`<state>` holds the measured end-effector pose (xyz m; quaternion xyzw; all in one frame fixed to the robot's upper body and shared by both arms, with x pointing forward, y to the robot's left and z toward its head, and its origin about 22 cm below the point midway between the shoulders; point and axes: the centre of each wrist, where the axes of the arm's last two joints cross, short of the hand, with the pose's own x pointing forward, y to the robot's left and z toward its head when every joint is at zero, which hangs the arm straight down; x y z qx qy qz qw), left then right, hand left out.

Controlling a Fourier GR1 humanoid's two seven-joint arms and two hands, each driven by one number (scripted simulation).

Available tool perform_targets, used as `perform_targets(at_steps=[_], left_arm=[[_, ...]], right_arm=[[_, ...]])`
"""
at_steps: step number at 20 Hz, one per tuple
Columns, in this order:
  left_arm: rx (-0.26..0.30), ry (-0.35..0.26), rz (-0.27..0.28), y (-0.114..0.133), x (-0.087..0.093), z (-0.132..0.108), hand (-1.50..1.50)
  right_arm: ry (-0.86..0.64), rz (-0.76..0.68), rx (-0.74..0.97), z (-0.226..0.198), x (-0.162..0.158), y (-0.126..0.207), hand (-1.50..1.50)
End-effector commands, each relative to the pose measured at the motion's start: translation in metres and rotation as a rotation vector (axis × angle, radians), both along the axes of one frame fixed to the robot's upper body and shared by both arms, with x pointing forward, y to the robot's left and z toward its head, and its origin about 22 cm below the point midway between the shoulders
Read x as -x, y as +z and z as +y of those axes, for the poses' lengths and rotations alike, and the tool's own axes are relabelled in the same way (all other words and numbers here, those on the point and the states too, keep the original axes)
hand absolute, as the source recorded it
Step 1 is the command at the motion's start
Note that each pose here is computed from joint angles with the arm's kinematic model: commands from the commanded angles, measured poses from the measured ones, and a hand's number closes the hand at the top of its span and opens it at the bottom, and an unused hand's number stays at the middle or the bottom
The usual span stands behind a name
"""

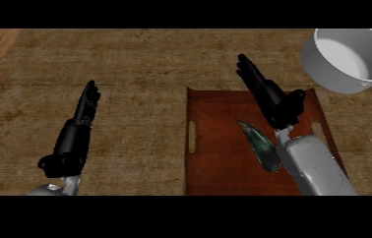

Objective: Pick the eggplant from the tray and place it in the pot

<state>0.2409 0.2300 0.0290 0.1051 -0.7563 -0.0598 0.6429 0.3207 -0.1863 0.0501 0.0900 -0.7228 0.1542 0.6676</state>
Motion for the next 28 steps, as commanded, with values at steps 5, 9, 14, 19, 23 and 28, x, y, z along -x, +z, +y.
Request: perform_targets(at_steps=[5, 9, 14, 19, 23, 28], left_arm=[[0.101, -0.03, -0.117, 0.038, -0.025, -0.006, 0.0], [0.169, -0.061, -0.09, 0.048, -0.031, -0.004, 0.0], [0.19, -0.04, -0.086, 0.056, -0.042, 0.004, 0.0], [0.191, -0.043, -0.063, 0.059, -0.053, 0.016, 0.0], [0.196, -0.05, -0.079, 0.056, -0.055, 0.016, 0.0], [0.213, -0.051, -0.062, 0.061, -0.061, 0.011, 0.0]], right_arm=[[0.542, -0.017, -0.214, -0.003, -0.036, 0.036, 1.5], [0.483, -0.086, 0.138, -0.097, -0.054, 0.057, -1.5], [0.768, -0.22, 0.027, -0.124, -0.05, 0.062, -1.5], [0.835, -0.281, 0.155, -0.137, -0.057, 0.094, -1.5], [0.911, -0.266, 0.335, -0.131, -0.054, 0.106, -1.5], [1.033, -0.3, 0.523, -0.1, -0.051, 0.107, -1.5]])
